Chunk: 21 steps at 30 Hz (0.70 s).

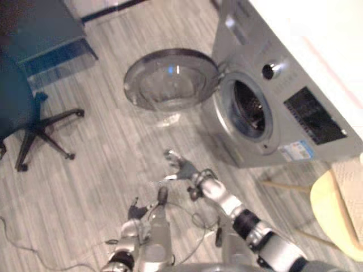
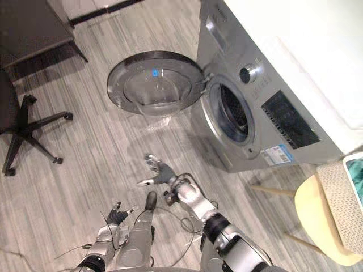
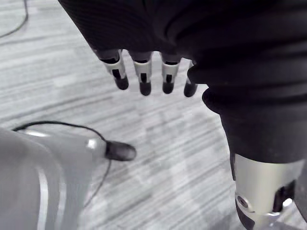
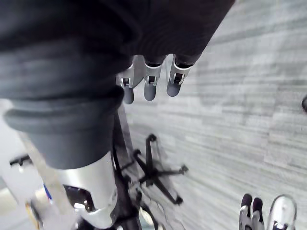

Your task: Pick up the laundry basket with both hands and put the clothes into the washing machine.

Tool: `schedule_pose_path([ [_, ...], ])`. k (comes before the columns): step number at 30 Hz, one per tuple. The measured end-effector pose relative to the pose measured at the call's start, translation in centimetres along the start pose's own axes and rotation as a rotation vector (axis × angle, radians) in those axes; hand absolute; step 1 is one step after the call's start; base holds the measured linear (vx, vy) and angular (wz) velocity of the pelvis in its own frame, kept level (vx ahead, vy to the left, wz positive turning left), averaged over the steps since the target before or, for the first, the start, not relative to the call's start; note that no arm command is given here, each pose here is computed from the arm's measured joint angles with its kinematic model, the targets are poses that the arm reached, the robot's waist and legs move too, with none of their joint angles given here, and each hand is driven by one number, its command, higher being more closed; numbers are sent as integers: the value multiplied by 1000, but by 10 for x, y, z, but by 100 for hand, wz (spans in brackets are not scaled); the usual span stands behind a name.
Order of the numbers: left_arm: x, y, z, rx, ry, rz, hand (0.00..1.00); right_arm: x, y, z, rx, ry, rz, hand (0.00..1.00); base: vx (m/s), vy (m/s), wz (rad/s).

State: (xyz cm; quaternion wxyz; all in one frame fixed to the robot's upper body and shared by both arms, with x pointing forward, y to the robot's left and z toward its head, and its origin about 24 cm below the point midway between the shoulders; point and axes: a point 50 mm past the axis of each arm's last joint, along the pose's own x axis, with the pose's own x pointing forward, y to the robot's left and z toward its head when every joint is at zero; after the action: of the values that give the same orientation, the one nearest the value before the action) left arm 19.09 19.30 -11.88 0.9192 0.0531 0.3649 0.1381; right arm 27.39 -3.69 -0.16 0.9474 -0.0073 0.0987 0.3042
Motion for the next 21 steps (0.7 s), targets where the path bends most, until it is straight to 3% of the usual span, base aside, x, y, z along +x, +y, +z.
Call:
schedule_pose_path([
  [5,10,-4,34,23,-83,-12,0,-62,-56,-48,51,128,-242,0,-74,1,-56],
  [9,25,28,83,-2,-191,77,0,-108,-86,-74,95,212,-411,0,-67,-30,-73],
  [16,16,144,233,-243,-492,337,0,-166,-78,-125,248,381,-540,0,-21,-76,-48],
  [21,-15,168,309,-473,-685,321,0,-175,-62,-149,356,462,-577,0,-20,-24,-9],
])
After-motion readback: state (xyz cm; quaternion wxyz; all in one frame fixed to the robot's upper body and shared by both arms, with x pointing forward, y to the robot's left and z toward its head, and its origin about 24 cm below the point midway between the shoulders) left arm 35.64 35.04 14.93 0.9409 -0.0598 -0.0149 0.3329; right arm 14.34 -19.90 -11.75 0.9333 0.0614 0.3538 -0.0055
